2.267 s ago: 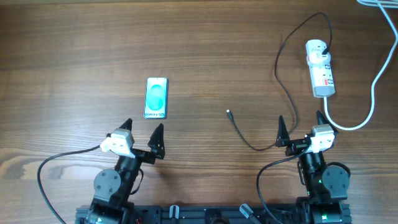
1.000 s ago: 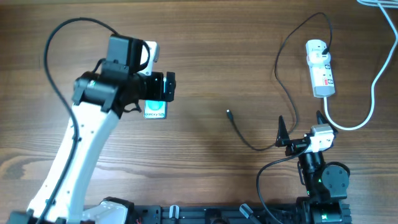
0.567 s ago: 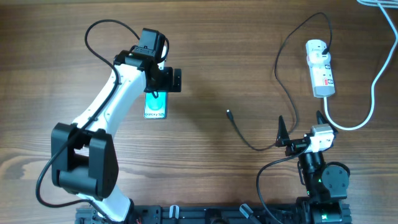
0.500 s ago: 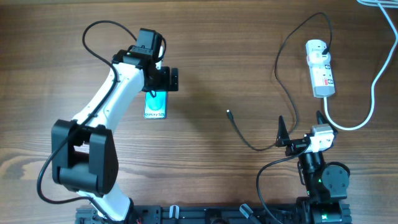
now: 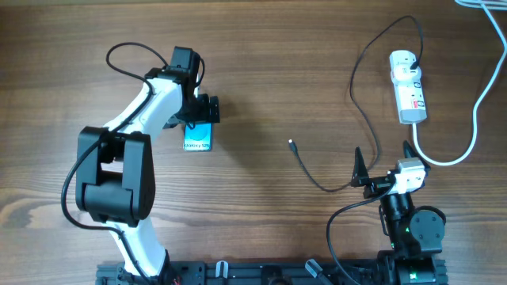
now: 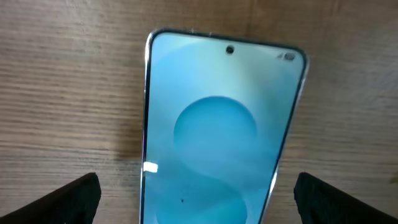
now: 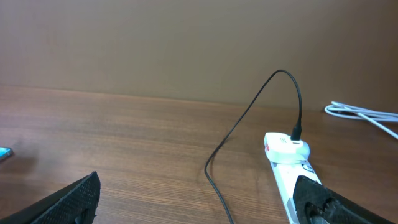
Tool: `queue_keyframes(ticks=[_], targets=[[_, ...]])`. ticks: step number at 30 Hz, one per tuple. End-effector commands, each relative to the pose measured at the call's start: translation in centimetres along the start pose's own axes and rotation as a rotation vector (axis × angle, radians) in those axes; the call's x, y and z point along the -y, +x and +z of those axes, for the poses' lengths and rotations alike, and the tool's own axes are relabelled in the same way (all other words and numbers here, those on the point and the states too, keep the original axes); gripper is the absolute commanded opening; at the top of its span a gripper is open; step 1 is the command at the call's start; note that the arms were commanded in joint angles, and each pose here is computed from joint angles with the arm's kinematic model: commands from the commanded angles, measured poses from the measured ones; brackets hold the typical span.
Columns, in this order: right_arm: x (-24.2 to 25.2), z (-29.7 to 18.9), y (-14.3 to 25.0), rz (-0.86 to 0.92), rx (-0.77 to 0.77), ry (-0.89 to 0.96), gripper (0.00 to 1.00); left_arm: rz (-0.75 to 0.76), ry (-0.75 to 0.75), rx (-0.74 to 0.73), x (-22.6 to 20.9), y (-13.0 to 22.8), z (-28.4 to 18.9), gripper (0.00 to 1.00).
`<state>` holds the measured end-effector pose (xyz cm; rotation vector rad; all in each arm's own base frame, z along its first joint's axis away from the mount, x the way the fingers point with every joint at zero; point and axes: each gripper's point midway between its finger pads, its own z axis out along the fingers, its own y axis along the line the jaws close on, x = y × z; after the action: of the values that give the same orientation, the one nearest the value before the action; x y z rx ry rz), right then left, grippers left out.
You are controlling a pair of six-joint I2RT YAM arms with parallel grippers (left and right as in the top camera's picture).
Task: Plug charger to phone and switch on socket
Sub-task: 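Move the left gripper over the Galaxy S25 phone and grasp it, then lift the phone with the left gripper and tilt it upright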
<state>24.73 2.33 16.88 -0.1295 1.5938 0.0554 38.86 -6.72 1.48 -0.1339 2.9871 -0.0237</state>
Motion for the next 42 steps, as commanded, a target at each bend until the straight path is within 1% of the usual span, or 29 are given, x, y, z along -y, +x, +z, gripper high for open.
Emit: queue_keyframes(ticks=[1,4,7,10,14,17,19,22,24,26,28,30,33,34,36,38,40,42], targets=[[0.1,0.0,-0.1,-0.005,0.005,0.009,1.00,0.008,-0.017,-0.024,-0.7,1.2,1.7,1.00],[0.1,0.0,-0.1,-0.005,0.005,0.009,1.00,0.011,-0.019,-0.030,-0.8,1.7,2.2,1.00],[0.1,0.0,-0.1,-0.005,0.005,0.009,1.00,0.088,-0.017,-0.031,-0.8,1.7,2.2,1.00],[0.1,0.0,-0.1,-0.005,0.005,0.009,1.00,0.088,-0.015,-0.022,-0.7,1.5,2.2,1.00],[0.1,0.0,-0.1,-0.005,0.005,0.009,1.00,0.087,-0.005,-0.026,-0.5,1.6,2.2,0.88],[0.1,0.0,-0.1,-0.005,0.005,0.009,1.00,0.087,-0.005,-0.026,-0.5,1.6,2.2,0.82],[0.1,0.0,-0.1,-0.005,0.005,0.009,1.00,0.087,-0.005,-0.026,-0.5,1.6,2.2,0.74],[0.1,0.0,-0.1,-0.005,0.005,0.009,1.00,0.086,-0.005,-0.026,-0.5,1.6,2.2,0.66],[0.1,0.0,-0.1,-0.005,0.004,0.009,1.00,0.083,-0.004,-0.026,-0.5,1.6,2.2,0.59],[0.1,0.0,-0.1,-0.005,0.004,0.009,1.00,0.083,-0.005,-0.026,-0.5,1.6,2.2,0.57],[0.1,0.0,-0.1,-0.005,0.004,0.009,1.00,0.082,-0.003,-0.018,-0.5,1.4,1.8,0.51],[0.1,0.0,-0.1,-0.005,0.004,0.009,0.99,0.082,0.008,0.030,-0.3,0.6,0.1,0.51],[0.1,0.0,-0.1,-0.005,0.004,0.009,0.99,0.075,0.034,0.143,0.0,-0.9,-4.0,0.49],[0.1,0.0,-0.1,-0.005,0.004,0.009,1.00,0.072,0.059,0.196,0.3,-1.4,-6.2,0.49],[0.1,0.0,-0.1,-0.005,0.004,0.009,1.00,0.077,0.117,0.250,1.1,-1.6,-8.9,0.49],[0.1,0.0,-0.1,-0.005,0.004,0.009,1.00,0.078,0.180,0.289,2.0,-1.4,-11.3,0.49],[0.1,0.0,-0.1,-0.005,0.004,0.009,1.00,0.021,0.230,0.316,2.3,-0.9,-13.8,0.45],[0.1,0.0,-0.1,-0.005,0.004,0.009,1.00,-0.001,0.335,0.306,3.6,0.8,-16.3,0.49]])
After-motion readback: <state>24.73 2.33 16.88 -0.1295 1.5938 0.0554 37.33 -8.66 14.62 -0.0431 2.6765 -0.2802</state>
